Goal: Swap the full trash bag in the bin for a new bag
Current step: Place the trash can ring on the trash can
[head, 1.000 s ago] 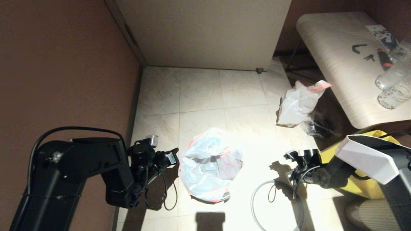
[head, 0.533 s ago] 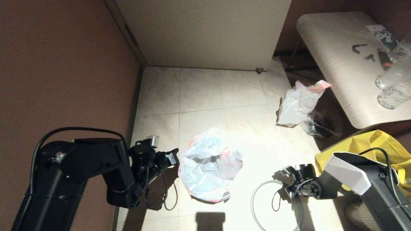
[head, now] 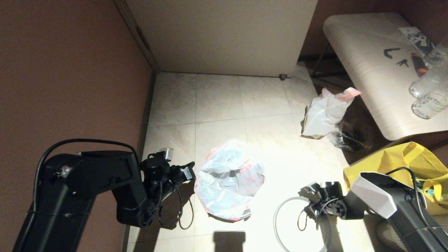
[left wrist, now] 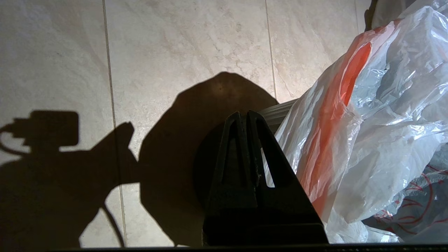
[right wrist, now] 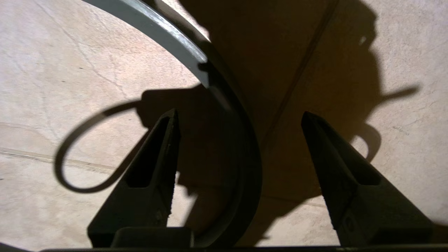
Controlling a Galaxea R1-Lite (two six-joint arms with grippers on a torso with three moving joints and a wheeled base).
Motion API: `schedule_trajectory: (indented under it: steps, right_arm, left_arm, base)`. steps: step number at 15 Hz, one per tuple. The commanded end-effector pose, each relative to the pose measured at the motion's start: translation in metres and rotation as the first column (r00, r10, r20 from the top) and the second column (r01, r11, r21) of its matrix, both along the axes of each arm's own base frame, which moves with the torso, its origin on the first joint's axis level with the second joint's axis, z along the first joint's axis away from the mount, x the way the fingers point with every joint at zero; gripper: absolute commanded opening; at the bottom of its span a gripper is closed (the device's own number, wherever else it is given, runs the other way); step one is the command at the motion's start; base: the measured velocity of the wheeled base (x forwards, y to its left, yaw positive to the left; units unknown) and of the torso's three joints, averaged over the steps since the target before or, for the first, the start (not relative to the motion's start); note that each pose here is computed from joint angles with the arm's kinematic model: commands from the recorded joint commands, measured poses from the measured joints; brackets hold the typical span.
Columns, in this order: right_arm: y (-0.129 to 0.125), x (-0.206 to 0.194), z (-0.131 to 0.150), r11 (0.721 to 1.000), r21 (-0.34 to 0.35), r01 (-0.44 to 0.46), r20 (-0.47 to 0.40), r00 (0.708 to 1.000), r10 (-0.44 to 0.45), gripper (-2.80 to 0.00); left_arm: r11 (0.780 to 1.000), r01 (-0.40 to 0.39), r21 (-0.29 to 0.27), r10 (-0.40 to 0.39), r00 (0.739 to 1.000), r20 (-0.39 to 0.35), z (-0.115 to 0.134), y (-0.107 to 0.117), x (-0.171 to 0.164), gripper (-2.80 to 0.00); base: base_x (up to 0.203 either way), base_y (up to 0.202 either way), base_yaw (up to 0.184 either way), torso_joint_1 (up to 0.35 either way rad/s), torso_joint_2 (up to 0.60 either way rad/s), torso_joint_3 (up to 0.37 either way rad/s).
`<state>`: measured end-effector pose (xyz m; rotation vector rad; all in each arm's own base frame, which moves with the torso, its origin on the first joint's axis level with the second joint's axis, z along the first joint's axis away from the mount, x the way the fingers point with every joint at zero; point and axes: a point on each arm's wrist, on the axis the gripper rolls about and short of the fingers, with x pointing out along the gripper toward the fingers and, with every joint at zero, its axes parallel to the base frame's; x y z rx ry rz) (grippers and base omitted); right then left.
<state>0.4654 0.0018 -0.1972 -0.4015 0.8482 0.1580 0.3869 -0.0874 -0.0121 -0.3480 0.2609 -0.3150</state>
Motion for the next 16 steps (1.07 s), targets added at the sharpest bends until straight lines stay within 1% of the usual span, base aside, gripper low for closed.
schedule_trajectory:
  steps: [1,2,3,7,8,10,11,12,14,16]
  right_arm:
    - [-0.005,-0.001,-0.014,1.0,-0.015,-0.002,-0.011,1.0,0.002,0.0]
    - [-0.007,-0.001,-0.017,0.999,-0.034,-0.004,-0.011,1.0,0.004,-2.8]
    - [-0.008,-0.002,-0.018,0.999,-0.045,-0.004,-0.018,1.0,0.003,-2.8]
    - [-0.007,-0.001,-0.017,0.999,-0.043,0.002,-0.009,1.0,-0.003,-2.8]
    - [-0.007,0.001,-0.012,0.999,-0.05,0.011,0.003,1.0,-0.01,-2.8]
    - [-0.007,0.002,0.002,0.998,-0.05,0.036,0.057,0.998,-0.034,-2.8]
    - [-0.007,0.0,0.017,0.998,-0.042,0.045,0.082,0.996,-0.042,-2.8]
    - [-0.006,-0.005,0.038,0.998,-0.032,0.054,0.098,0.994,-0.05,-2.8]
    - [-0.003,-0.017,0.083,0.998,-0.014,0.064,0.123,0.99,-0.062,-2.8]
    - [0.002,-0.025,0.128,0.997,-0.011,0.071,0.174,0.982,-0.068,-2.8]
  left_arm:
    - [1.0,-0.001,-0.003,0.001,1.0,0.009,0.001,0.0,0.0,-2.8]
    - [1.0,-0.013,-0.001,0.013,1.0,0.01,0.001,0.0,0.001,-2.8]
    - [1.0,-0.02,0.001,0.02,1.0,0.01,0.0,-0.001,0.001,-2.8]
    - [1.0,-0.021,0.0,0.021,1.0,0.011,0.001,-0.001,0.001,-2.8]
    - [1.0,-0.02,0.0,0.02,1.0,0.011,0.001,-0.001,0.001,-2.8]
    - [1.0,-0.02,0.0,0.02,1.0,0.012,0.001,-0.001,0.001,-2.8]
    - [1.0,-0.02,0.0,0.02,1.0,0.013,0.002,-0.001,0.001,-2.8]
    - [1.0,-0.02,-0.001,0.02,1.0,0.013,0.002,-0.001,0.0,-2.8]
    - [1.0,-0.02,-0.002,0.02,1.0,0.014,0.003,-0.001,0.0,-2.8]
    - [1.0,-0.021,0.001,0.021,1.0,0.015,0.002,-0.001,0.0,-2.8]
  base:
    - [0.0,0.0,0.0,0.0,0.0,0.0]
    - [0.0,0.0,0.0,0.0,0.0,0.0]
    - [0.0,0.0,0.0,0.0,0.0,0.0]
    - [0.0,0.0,0.0,0.0,0.0,0.0]
    - [0.0,0.0,0.0,0.0,0.0,0.0]
    - [0.0,0.0,0.0,0.0,0.0,0.0]
    - [0.0,0.0,0.0,0.0,0.0,0.0]
    - [0.0,0.0,0.0,0.0,0.0,0.0]
    - [0.0,0.0,0.0,0.0,0.0,0.0]
    - [0.0,0.0,0.0,0.0,0.0,0.0]
